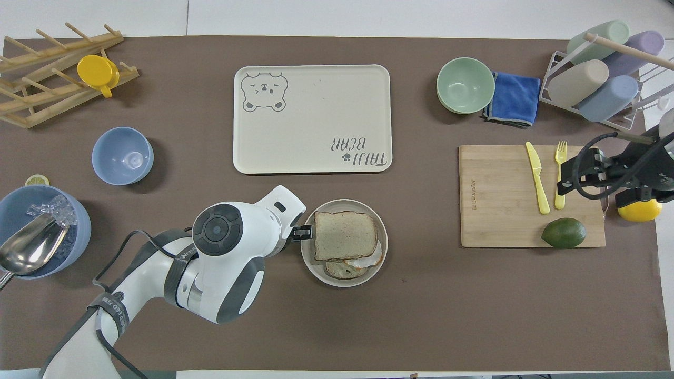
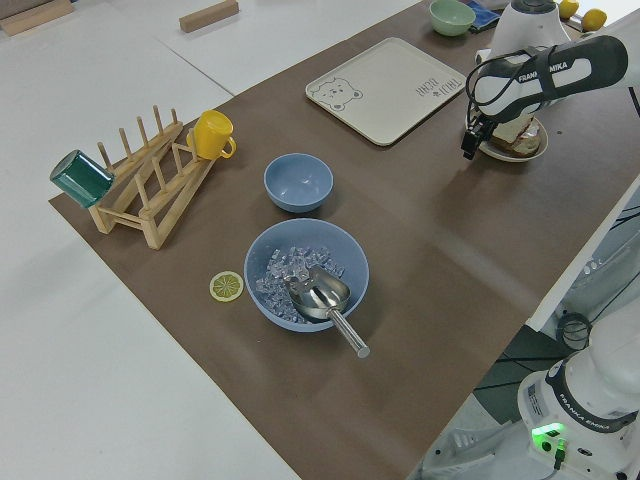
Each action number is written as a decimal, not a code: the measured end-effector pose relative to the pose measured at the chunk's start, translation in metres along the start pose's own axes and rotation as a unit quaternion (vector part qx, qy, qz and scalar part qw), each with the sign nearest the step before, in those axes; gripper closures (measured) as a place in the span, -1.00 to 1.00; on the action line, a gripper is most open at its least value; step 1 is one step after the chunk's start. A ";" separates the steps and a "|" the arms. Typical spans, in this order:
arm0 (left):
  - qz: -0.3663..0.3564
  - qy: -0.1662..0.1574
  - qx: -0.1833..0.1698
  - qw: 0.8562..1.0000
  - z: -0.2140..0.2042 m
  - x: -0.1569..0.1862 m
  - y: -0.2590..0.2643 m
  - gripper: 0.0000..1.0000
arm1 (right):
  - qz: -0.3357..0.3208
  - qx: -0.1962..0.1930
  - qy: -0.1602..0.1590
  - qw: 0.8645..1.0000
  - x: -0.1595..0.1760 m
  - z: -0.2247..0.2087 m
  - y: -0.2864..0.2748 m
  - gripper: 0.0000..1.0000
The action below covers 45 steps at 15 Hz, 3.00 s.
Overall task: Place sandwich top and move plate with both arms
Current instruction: 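Grasp the plate rim with the left gripper while the right gripper rests, then slide the plate with the left gripper onto the bear tray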
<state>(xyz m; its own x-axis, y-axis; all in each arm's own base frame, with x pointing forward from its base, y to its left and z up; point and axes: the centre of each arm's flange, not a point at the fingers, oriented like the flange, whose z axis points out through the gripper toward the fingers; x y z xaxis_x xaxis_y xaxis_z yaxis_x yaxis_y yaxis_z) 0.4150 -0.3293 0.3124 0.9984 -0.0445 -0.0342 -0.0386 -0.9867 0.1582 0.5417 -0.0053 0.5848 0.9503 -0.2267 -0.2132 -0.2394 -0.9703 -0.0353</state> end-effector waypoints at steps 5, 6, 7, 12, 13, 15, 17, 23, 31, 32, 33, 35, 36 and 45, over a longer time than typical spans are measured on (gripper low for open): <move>-0.003 -0.005 -0.008 1.000 0.008 -0.006 0.009 -0.07 | -0.010 -0.006 0.023 1.000 0.006 -0.004 0.007 -1.00; -0.004 -0.006 -0.009 1.000 0.008 -0.006 0.009 -0.07 | -0.012 -0.007 0.023 1.000 0.006 -0.004 0.008 -1.00; -0.004 -0.006 -0.010 1.000 0.008 -0.006 0.010 0.05 | -0.013 -0.007 0.024 1.000 0.007 -0.004 0.009 -1.00; -0.004 -0.003 -0.013 1.000 0.006 -0.006 0.011 0.84 | -0.019 -0.004 0.036 0.999 0.012 -0.006 0.025 -1.00; -0.003 -0.001 -0.016 1.000 0.003 -0.007 0.014 0.90 | -0.022 -0.004 0.035 0.999 0.013 -0.005 0.030 -1.00; -0.004 0.000 -0.017 1.000 0.003 -0.006 0.013 0.90 | -0.026 -0.003 0.035 0.999 0.014 -0.005 0.037 -1.00; -0.006 0.000 -0.017 1.000 0.003 -0.005 0.012 0.90 | -0.030 -0.004 0.035 0.999 0.014 -0.005 0.034 -1.00; -0.016 0.005 -0.024 1.000 -0.017 0.012 0.008 0.90 | -0.035 -0.004 0.035 0.999 0.013 -0.005 0.028 -1.00; -0.068 0.008 -0.066 0.995 -0.107 0.084 -0.009 0.90 | -0.042 -0.005 0.034 0.998 0.012 -0.004 0.021 -1.00; -0.075 0.009 -0.071 0.995 -0.116 0.096 -0.013 0.90 | -0.043 -0.005 0.034 0.998 0.012 -0.004 0.020 -1.00; -0.083 0.009 -0.076 0.994 -0.122 0.109 -0.017 0.90 | -0.046 -0.006 0.034 0.998 0.012 -0.004 0.020 -1.00; -0.097 0.009 -0.089 0.991 -0.132 0.139 -0.022 0.90 | -0.061 -0.008 0.035 0.998 0.011 -0.004 0.015 -1.00; -0.103 0.012 -0.094 0.990 -0.132 0.153 -0.024 0.90 | -0.067 -0.013 0.036 0.997 0.010 -0.004 0.011 -1.00; -0.157 0.035 -0.101 0.982 -0.056 0.251 -0.068 0.90 | -0.092 -0.045 0.048 0.994 0.006 -0.007 -0.008 -1.00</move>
<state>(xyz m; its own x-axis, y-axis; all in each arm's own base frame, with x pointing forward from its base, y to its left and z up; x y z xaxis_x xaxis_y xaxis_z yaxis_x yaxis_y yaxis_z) 0.6702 -0.2650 0.3488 0.9603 0.2750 -0.0468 0.2740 -0.8983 0.3434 0.5508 0.0010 0.5907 0.9920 -0.0472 -0.1173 -0.0447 -0.9987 0.0239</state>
